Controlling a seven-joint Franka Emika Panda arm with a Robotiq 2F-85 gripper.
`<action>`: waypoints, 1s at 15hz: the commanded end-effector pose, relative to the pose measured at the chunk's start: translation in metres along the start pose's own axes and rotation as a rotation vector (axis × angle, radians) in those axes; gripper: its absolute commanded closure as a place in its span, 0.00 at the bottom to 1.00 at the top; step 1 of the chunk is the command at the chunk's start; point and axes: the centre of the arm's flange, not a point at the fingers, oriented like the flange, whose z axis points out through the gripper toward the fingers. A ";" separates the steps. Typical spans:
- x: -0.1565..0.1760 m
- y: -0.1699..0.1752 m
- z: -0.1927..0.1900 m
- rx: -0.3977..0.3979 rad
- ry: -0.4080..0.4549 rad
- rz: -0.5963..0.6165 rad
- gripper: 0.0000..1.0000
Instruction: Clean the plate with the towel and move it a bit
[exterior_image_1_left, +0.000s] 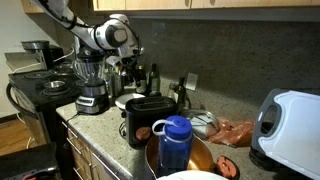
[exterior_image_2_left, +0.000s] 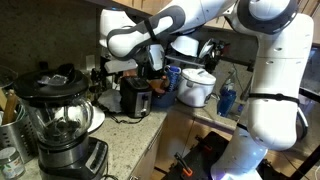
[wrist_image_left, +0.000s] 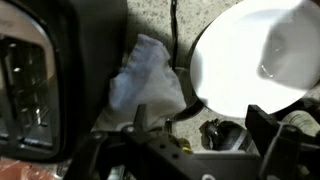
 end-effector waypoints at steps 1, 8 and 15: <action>-0.032 0.000 0.048 0.101 -0.031 0.025 0.00; -0.058 -0.017 0.135 0.249 -0.053 0.067 0.00; -0.067 -0.024 0.161 0.264 -0.067 0.065 0.00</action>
